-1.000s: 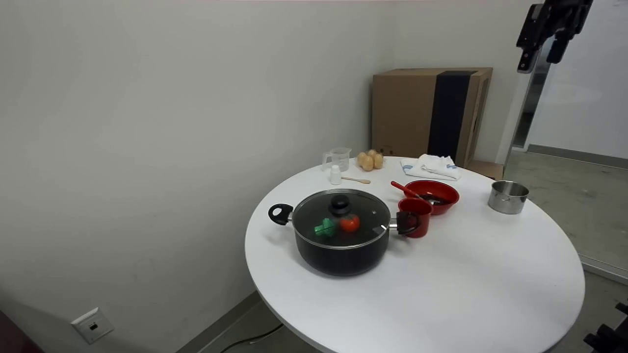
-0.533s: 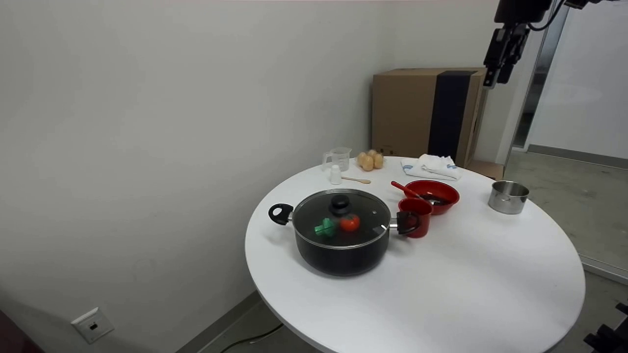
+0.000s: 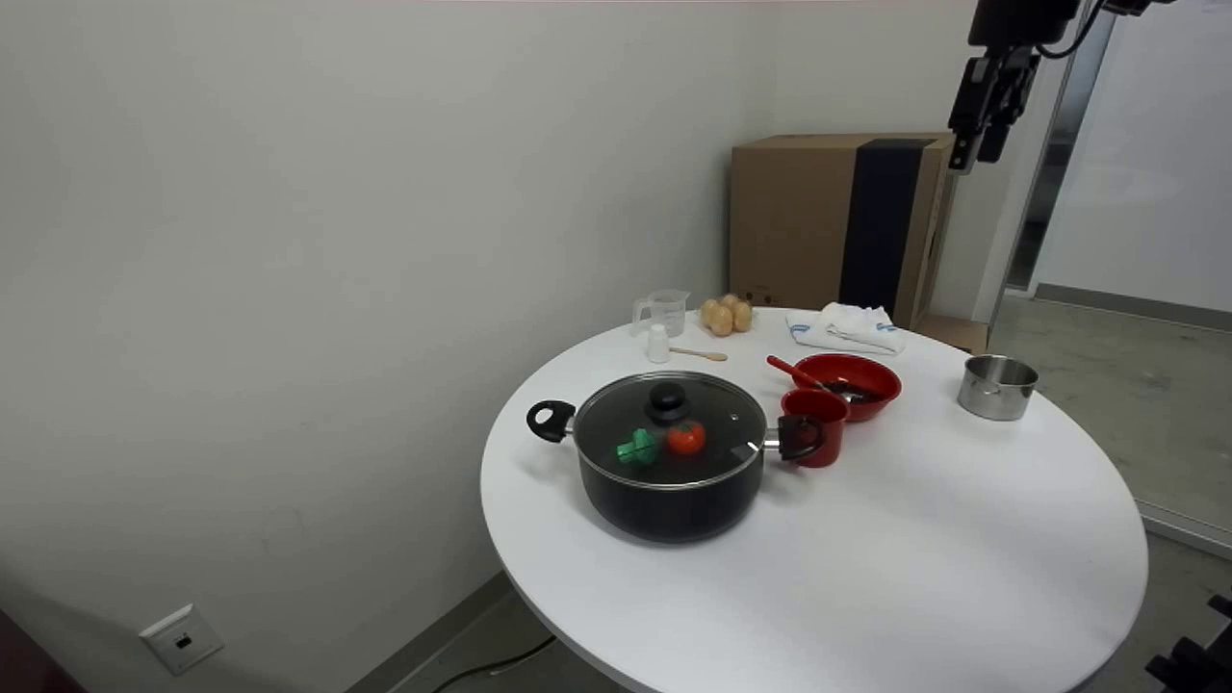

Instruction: Put a spoonful of the things in the red bowl into the mug

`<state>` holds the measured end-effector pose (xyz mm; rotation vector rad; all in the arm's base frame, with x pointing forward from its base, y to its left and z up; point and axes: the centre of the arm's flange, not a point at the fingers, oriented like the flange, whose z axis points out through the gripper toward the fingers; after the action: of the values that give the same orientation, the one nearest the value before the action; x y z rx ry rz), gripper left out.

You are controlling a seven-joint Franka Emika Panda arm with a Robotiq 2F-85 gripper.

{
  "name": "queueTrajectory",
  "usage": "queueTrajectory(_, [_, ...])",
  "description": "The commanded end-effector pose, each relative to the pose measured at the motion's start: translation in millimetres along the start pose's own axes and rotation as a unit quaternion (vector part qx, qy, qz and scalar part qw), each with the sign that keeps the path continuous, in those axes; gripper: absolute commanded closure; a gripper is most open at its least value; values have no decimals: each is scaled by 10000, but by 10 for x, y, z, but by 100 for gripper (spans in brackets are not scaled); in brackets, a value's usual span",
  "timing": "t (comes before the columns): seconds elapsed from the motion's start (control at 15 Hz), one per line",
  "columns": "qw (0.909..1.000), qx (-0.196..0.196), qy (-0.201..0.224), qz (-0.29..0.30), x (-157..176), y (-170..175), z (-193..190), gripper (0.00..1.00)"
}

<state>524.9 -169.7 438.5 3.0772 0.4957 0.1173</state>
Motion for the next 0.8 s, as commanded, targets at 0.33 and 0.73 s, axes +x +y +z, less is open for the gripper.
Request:
queueTrajectory(0.33, [9837,-242,233,-1766,1575,208,-299,0])
queueTrajectory(0.73, [9571,315,-382,-2854,2256,253,320,0])
